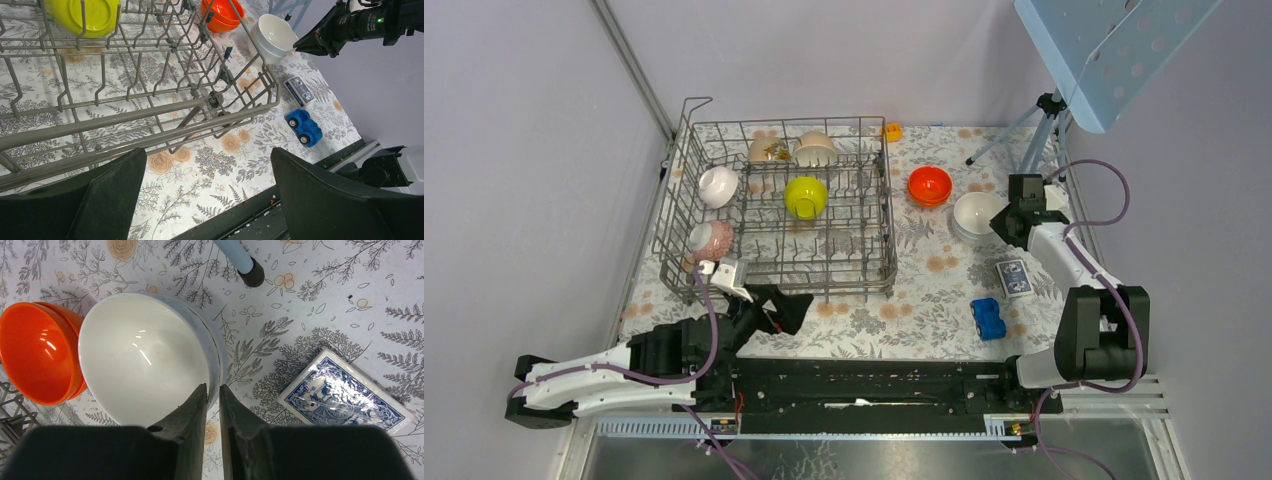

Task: Unload the bowls from the dish rack
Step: Place the bowl with the bowl, then pick up the bowl from the dish rack.

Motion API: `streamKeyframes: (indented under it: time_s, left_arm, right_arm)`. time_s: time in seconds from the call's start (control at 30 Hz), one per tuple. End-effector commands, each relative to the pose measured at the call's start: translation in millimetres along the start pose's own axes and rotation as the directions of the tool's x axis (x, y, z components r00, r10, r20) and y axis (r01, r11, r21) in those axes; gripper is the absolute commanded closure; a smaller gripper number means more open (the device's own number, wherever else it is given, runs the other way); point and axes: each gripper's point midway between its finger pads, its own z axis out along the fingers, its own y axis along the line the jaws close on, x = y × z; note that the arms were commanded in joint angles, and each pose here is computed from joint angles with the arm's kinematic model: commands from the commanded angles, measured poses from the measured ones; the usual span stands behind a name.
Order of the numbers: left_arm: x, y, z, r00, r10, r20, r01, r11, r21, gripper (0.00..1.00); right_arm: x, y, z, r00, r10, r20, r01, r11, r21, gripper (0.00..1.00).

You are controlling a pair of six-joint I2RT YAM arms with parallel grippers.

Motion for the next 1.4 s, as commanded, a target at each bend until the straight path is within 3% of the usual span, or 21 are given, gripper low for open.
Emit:
streamKeyframes:
  time_s: [0.0,0.13,0.33,0.43,0.53,0.77,1.0,1.23,1.37]
  left_arm:
    - [-5,-4,1,1.000,-0.010,0.019,0.010,1.000,0.012,0.01]
    - [-5,-4,1,1.000,-0.011,0.019,0.010,1.000,0.012,0.01]
    - [-9,-5,-1,1.000,-0.015,0.026,0.015,1.000,0.018,0.01]
    - [-13,-6,-2,0.999,-0.017,0.034,0.016,1.000,0.021,0.01]
    - [-20,-5,-3,0.999,-0.016,0.051,0.015,1.000,0.010,0.01]
    - [-61,17,-12,0.988,-0.029,0.153,0.052,0.988,-0.143,0.01]
    - [-100,22,-20,0.979,0.055,0.195,-0.001,0.964,-0.266,0.01]
    - [-107,26,-23,0.978,0.114,0.173,-0.052,0.943,-0.328,0.01]
    - [-104,32,-22,0.976,0.135,0.170,-0.065,0.929,-0.364,0.01]
  right_arm:
    - [-4,3,3,1.000,-0.005,0.005,0.005,1.000,-0.005,0.80]
    - [-4,4,1,1.000,0.000,0.003,0.000,1.000,-0.014,0.77]
    - [-10,13,-22,1.000,0.014,0.011,-0.013,0.997,-0.081,0.51]
    - [-14,24,-45,1.000,0.017,0.017,-0.014,0.987,-0.161,0.43]
    - [-5,40,-75,0.996,-0.079,0.037,0.086,0.965,-0.247,0.39]
    - [76,94,-136,0.928,-0.370,0.029,0.329,0.783,-0.527,0.31]
    - [126,133,-168,0.878,-0.477,0.035,0.358,0.606,-0.711,0.18]
    - [159,173,-165,0.842,-0.539,0.030,0.372,0.539,-0.756,0.17]
    - [162,190,-151,0.833,-0.553,0.018,0.388,0.562,-0.731,0.19]
